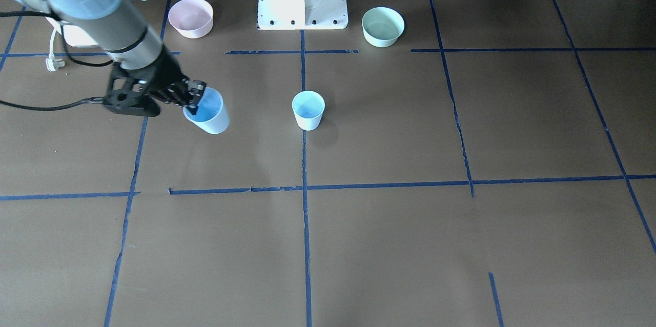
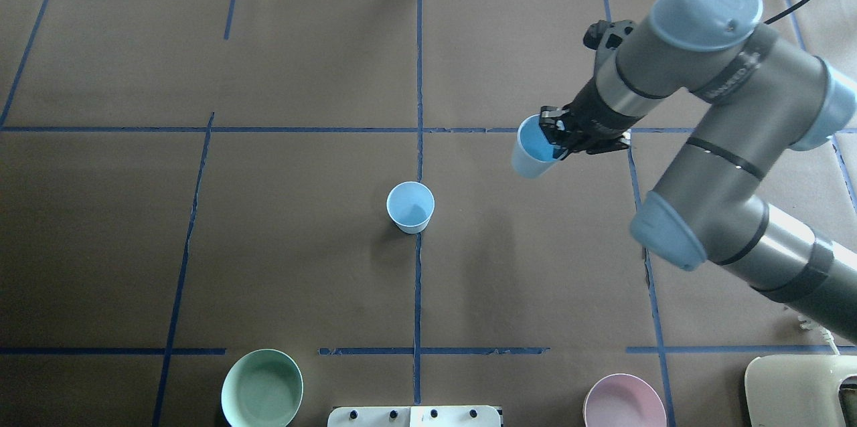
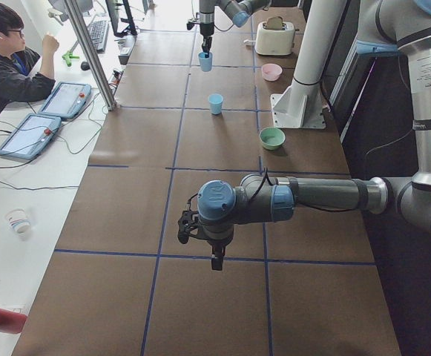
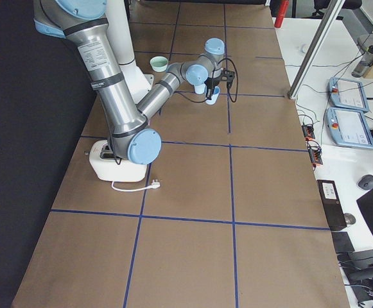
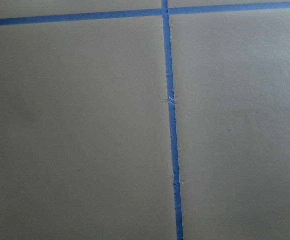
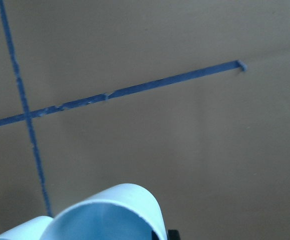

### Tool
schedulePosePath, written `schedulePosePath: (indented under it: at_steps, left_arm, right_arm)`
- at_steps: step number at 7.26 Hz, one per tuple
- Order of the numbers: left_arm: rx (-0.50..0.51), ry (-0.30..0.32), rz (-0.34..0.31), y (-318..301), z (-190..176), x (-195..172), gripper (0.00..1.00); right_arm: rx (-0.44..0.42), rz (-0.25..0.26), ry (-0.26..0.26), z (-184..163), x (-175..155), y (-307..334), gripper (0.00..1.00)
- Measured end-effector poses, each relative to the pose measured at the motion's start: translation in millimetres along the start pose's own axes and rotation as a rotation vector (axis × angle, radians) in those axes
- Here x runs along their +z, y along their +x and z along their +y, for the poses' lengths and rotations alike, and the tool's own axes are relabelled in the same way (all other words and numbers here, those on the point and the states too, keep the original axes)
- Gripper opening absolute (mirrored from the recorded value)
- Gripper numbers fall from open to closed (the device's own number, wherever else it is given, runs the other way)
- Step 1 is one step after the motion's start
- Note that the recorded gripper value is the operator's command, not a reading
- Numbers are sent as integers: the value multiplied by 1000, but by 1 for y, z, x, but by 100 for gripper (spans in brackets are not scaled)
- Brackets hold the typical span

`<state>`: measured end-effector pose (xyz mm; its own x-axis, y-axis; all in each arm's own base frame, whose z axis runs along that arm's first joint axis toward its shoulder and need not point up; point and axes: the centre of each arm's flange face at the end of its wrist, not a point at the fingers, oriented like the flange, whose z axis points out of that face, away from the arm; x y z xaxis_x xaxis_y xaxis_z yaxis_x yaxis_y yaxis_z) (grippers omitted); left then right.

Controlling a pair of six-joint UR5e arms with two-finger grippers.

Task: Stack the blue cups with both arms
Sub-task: 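Carry the cup with the right gripper and lower it into the center cup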

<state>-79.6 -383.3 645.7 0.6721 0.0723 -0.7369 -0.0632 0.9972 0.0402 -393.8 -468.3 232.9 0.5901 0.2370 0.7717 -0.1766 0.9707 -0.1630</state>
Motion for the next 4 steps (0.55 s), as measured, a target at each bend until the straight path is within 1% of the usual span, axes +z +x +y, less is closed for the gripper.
schedulePosePath:
  at_steps: [2, 3, 4]
  left_arm:
    - [0, 2, 1, 1, -1, -1, 100]
    - [1, 2, 1, 1, -1, -1, 100]
    - [2, 2, 1, 1, -2, -1, 100]
  right_arm:
    - [78, -13, 27, 56, 3, -83, 0]
    - [99, -18, 46, 76, 10, -110, 0]
    - [108, -9, 61, 88, 21, -129, 0]
